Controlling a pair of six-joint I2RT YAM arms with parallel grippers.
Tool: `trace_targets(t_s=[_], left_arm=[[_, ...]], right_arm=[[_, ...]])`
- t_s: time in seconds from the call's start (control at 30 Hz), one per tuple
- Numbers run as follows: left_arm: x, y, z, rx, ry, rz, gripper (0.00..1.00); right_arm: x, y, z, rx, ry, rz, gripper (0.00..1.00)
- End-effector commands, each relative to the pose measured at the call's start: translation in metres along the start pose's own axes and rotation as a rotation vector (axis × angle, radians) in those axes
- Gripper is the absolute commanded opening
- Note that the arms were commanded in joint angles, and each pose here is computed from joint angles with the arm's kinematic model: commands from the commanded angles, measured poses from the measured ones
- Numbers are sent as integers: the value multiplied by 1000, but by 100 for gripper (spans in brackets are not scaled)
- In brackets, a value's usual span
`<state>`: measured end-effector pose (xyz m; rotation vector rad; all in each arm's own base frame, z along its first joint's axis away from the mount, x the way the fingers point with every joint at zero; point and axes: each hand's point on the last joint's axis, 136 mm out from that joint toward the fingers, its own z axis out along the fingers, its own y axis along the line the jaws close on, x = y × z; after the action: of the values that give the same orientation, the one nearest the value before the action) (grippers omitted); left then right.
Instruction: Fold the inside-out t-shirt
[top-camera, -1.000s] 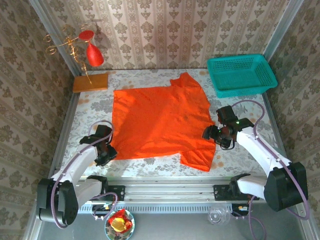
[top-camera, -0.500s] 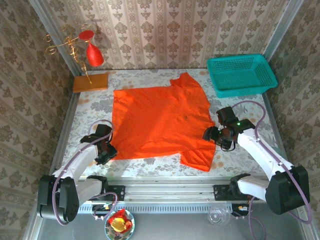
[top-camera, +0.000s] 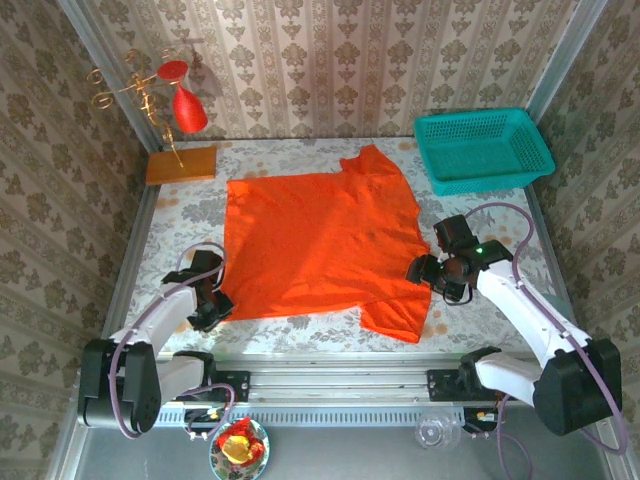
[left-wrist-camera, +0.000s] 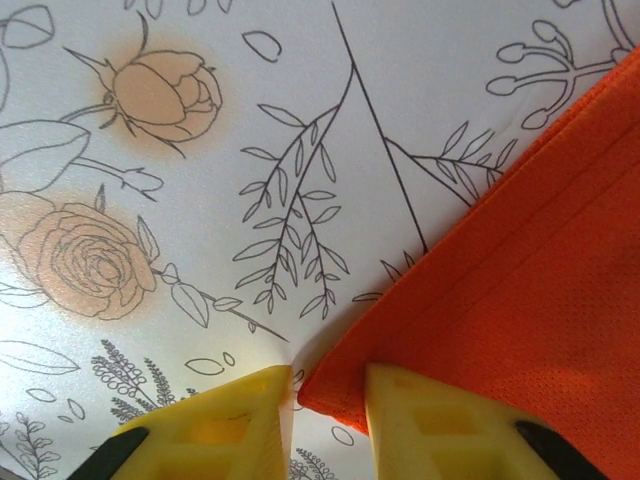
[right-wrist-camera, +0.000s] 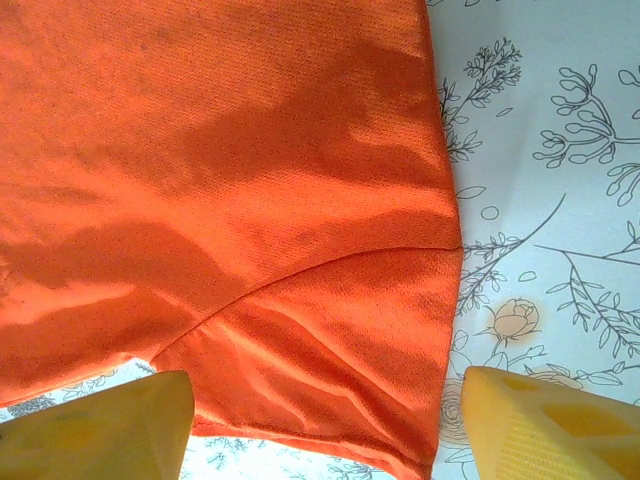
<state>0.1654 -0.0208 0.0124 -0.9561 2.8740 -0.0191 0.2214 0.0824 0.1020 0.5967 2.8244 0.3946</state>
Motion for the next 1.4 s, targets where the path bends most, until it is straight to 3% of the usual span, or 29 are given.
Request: trace_targets(t_s=[0.0,0.5,0.73,1.03,1.37], left_arm=[[3,2,4,-13,32,21,25],[5,-2,8,-9,67,40,10],[-7,-6,-1,61,12,13,1],[-10,-7,-4,93,-12,-8,0],[-11,-8,-4,109,-16,-7,0]], right_arm=[[4,-6,-8,27,-7,19,72],[20,-18,-11,36,-3,43,72],[56,-21,-2,73,75,35,63],[105,-32,20,162,154,48,54],[114,-27,51,138,170,102,39]])
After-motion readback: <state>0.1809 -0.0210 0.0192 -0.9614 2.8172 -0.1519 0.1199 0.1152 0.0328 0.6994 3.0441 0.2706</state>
